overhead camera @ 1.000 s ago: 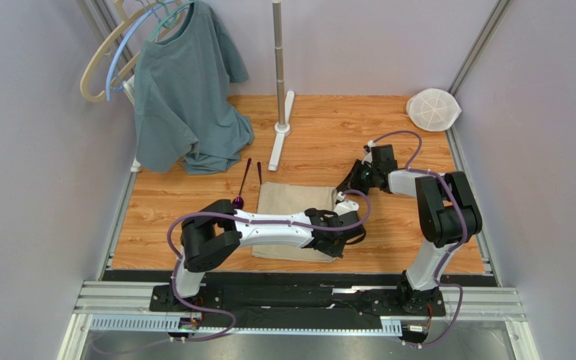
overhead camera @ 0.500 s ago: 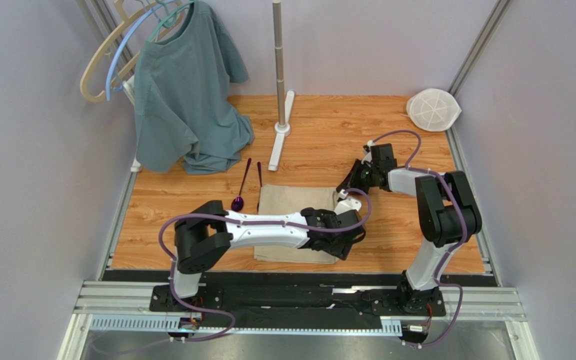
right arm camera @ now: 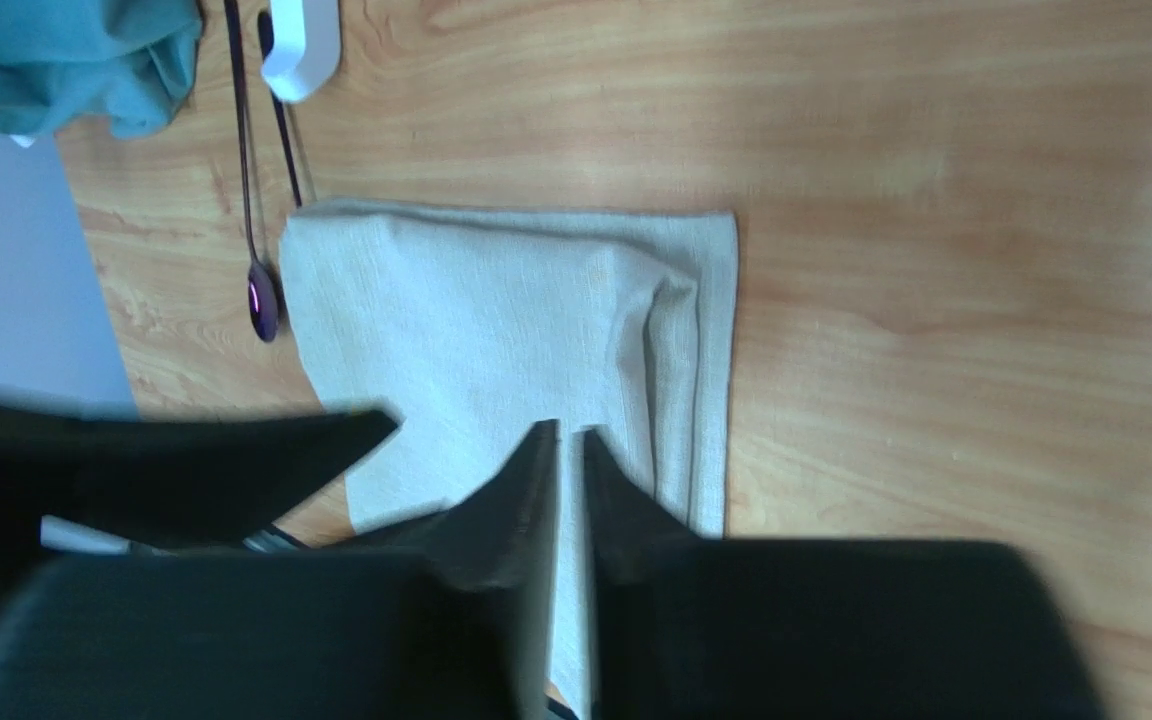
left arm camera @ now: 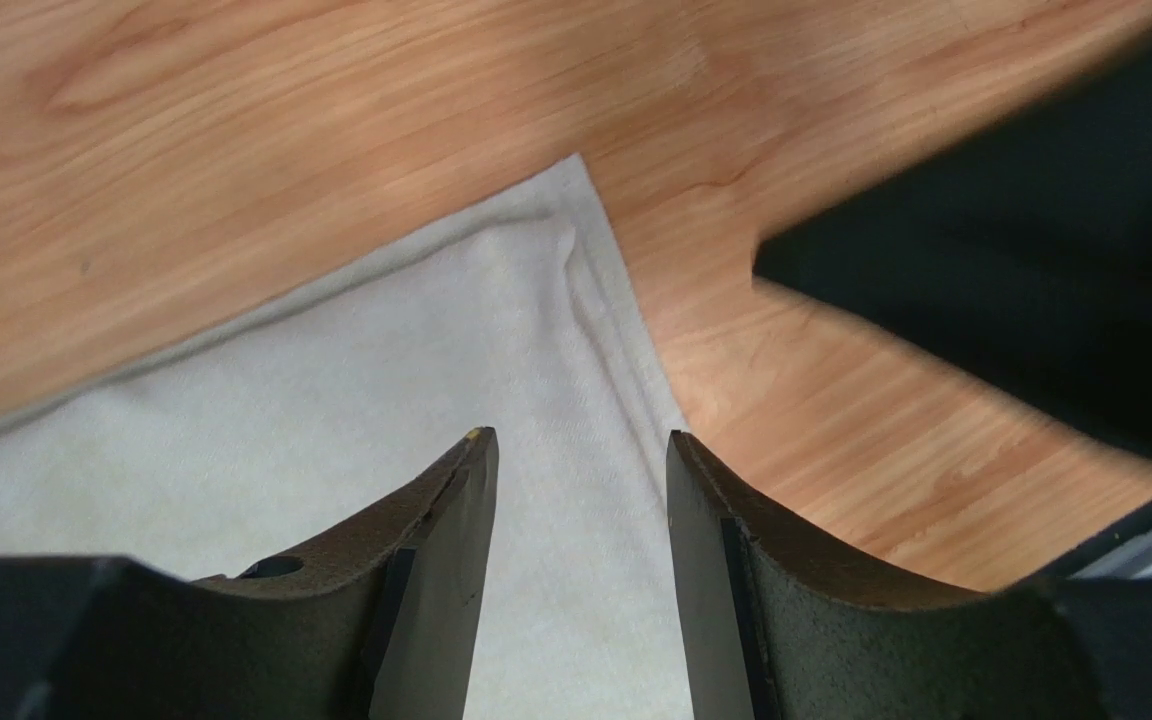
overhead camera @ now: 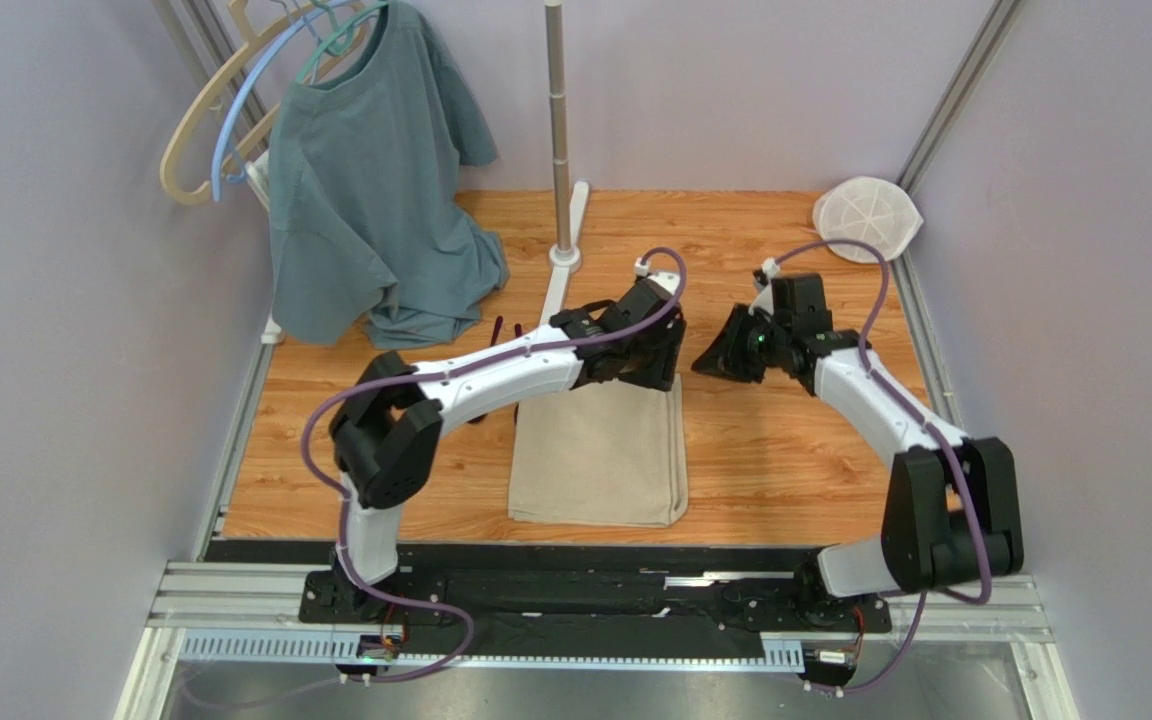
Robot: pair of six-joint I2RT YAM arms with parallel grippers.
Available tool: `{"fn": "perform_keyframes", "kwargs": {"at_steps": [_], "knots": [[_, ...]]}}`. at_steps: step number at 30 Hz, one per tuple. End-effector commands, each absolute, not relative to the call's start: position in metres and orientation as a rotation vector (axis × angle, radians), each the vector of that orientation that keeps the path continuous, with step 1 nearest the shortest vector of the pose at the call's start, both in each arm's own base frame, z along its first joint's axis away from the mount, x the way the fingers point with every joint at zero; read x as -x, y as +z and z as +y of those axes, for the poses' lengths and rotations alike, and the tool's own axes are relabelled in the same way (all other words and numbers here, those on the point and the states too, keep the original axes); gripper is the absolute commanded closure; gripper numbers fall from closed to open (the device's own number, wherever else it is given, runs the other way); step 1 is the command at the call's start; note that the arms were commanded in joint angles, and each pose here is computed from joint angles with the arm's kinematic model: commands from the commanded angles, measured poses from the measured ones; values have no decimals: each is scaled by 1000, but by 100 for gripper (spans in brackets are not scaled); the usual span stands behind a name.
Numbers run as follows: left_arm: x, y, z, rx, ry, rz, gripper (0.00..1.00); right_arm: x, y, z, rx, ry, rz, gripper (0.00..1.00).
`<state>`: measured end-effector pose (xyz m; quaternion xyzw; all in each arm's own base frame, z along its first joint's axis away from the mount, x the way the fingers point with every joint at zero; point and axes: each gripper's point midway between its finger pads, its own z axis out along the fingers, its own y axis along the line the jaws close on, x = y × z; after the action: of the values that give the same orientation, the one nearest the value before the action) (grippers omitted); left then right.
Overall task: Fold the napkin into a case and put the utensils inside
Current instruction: Smooth out the lower triangle-folded napkin at the center of the board.
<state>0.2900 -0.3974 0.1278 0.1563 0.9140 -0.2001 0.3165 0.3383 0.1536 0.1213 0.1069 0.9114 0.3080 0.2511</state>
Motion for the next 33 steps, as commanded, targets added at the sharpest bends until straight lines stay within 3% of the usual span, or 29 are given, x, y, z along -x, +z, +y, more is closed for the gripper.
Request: {"fn": "perform_keyframes", "kwargs": {"at_steps": [1,13,33], "knots": [[-298,119,-433,-592,-544,2404,47,-281,105,156,-293,909,2526,100],[-317,89,-437,-640,-419,2409,59,-205,81,167,-220,1004,2583,100],[-326,59,-436,-636,-324,2442,59,-168,40,183,-209,992,2682,100]]}}
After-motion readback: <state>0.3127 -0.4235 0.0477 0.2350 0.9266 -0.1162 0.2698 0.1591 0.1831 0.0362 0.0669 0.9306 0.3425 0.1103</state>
